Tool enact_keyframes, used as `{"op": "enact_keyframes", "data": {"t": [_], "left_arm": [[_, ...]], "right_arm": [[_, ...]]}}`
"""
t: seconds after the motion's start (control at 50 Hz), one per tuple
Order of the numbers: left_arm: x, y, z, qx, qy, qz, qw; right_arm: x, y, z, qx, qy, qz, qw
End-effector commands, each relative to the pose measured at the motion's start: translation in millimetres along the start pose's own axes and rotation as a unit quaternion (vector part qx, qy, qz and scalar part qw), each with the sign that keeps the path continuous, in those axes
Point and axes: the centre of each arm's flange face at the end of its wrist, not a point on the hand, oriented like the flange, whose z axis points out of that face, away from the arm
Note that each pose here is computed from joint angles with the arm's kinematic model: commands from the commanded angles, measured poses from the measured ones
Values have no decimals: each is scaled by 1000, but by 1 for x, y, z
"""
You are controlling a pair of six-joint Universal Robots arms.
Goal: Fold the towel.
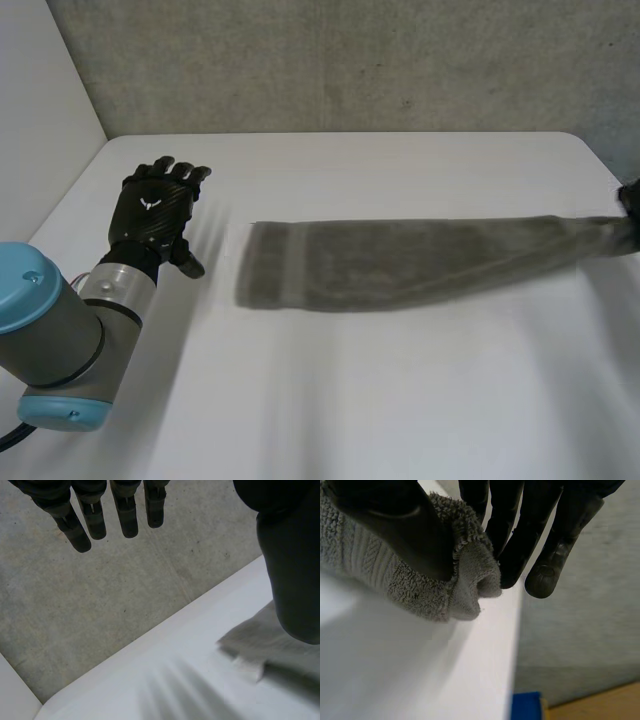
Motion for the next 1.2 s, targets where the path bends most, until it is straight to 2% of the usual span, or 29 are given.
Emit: {"op": "enact_keyframes", "data": {"t": [0.02,0.08,0.12,0.14,0.18,0.2,0.22,0.24,0.28,0.3,0.34,0.44,0.52,0.56,0.62,0.66,0.72,0.78,0.88,0.98,1.2], "left_arm": [[0,0,0,0,0,0,1000],[1,0,-1,0,2,0,1000],[3,-1,-1,1,4,0,1000],[3,0,-1,0,5,0,1000],[4,1,-3,-2,7,0,1000],[5,1,-3,-2,8,0,1000],[5,1,-4,-2,7,0,1000],[5,1,-4,-2,7,0,1000],[5,1,-3,0,7,1,1000],[5,1,-4,1,7,1,1000],[5,2,-3,0,6,2,1000],[5,4,-4,-2,8,2,1000],[6,5,-3,-4,9,3,1000],[7,6,-4,-6,10,2,1000],[9,6,-5,-5,13,2,1000],[11,5,-5,-4,16,3,1000],[14,4,-7,-3,20,3,1000],[16,3,-7,-2,23,3,1000],[17,4,-8,-3,25,3,1000],[21,2,-9,0,31,2,1000],[30,-2,-13,6,42,2,999]], "right_arm": [[-21,-76,-5,96,-25,-62,993],[-43,-101,-13,133,-47,-67,988],[-85,-139,-34,191,-92,-72,975],[-85,-139,-34,192,-93,-72,974],[-139,-177,-67,256,-146,-79,952],[-140,-177,-67,257,-147,-79,952],[-165,-188,-83,279,-171,-81,941],[-165,-188,-83,280,-171,-81,941],[-219,-193,-111,307,-224,-87,921],[-219,-193,-111,307,-225,-87,921],[-262,-185,-134,311,-275,-94,905],[-296,-172,-150,301,-308,-104,896],[-293,-169,-147,288,-293,-101,906],[-287,-166,-144,259,-271,-93,922],[-277,-166,-143,245,-255,-83,932],[-239,-158,-134,201,-220,-52,953],[-213,-135,-129,150,-212,-18,965],[-205,-121,-128,125,-212,-3,969],[-191,-71,-126,50,-219,13,974],[-178,-49,-114,21,-210,25,977],[-171,-47,-104,30,-197,40,979]]}}
